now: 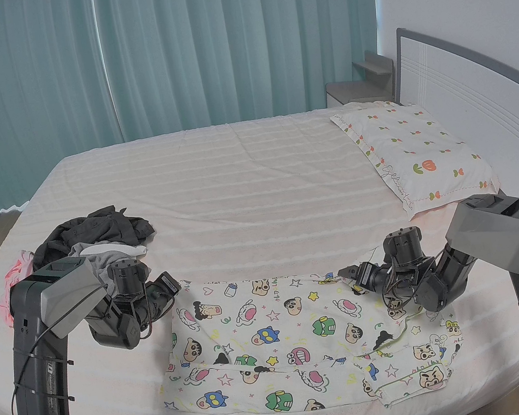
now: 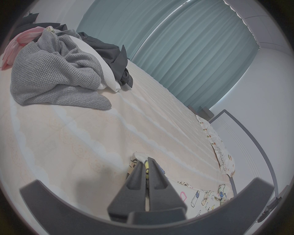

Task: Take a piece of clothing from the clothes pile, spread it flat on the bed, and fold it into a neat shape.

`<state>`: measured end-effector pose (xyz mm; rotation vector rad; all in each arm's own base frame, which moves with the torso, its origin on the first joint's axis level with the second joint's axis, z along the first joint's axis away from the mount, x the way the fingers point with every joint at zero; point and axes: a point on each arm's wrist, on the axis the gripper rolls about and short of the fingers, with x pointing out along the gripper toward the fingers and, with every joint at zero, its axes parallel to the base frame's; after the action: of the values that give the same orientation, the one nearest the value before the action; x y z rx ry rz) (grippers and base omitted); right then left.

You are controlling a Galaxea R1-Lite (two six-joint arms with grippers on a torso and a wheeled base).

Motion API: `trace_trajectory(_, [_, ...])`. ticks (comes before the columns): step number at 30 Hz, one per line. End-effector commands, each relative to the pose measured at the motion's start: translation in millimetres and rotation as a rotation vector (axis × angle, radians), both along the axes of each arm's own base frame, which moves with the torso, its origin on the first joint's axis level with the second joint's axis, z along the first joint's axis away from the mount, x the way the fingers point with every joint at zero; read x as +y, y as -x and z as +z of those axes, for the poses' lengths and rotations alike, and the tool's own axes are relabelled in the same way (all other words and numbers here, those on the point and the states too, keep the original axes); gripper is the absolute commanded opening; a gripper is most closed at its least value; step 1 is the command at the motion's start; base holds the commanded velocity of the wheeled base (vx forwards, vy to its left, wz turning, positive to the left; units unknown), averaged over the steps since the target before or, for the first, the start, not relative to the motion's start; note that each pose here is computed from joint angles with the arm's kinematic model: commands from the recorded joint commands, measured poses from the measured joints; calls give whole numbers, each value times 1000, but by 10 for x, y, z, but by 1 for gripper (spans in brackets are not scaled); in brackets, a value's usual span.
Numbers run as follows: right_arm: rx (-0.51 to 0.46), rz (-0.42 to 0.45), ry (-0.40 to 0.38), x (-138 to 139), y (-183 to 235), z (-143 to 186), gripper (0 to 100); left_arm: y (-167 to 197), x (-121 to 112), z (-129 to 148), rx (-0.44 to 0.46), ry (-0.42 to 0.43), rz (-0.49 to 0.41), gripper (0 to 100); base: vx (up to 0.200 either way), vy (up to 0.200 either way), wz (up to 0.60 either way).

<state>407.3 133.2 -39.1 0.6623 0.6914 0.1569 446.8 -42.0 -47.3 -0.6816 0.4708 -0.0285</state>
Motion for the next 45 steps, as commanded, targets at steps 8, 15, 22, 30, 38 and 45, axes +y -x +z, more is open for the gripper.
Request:
trace_trajectory(8, [-255, -78, -194, 54, -533, 775, 100, 6, 1, -5, 2, -2, 1, 0, 0, 0, 0])
trace_trajectory(15, [-296, -124, -181, 119, -793, 983, 100, 6, 1, -5, 2, -2, 1, 0, 0, 0, 0])
trace_trajectory(22, [-255, -179, -102, 14, -868, 700, 100, 6, 1, -5, 2, -2, 1, 0, 0, 0, 0])
trace_trajectory(30, [-190, -218, 86, -650, -795, 524, 100, -1, 21, 12, -1, 4, 8, 0, 0, 0, 0])
trace_trajectory(38, [-98, -78, 193, -974, -613, 180, 100, -10, 89, 22, -4, 5, 24, 0, 0, 0, 0])
trace_trajectory(45, [-88, -2, 232, -789, -571, 29, 100, -14, 157, 20, -3, 4, 36, 0, 0, 0, 0])
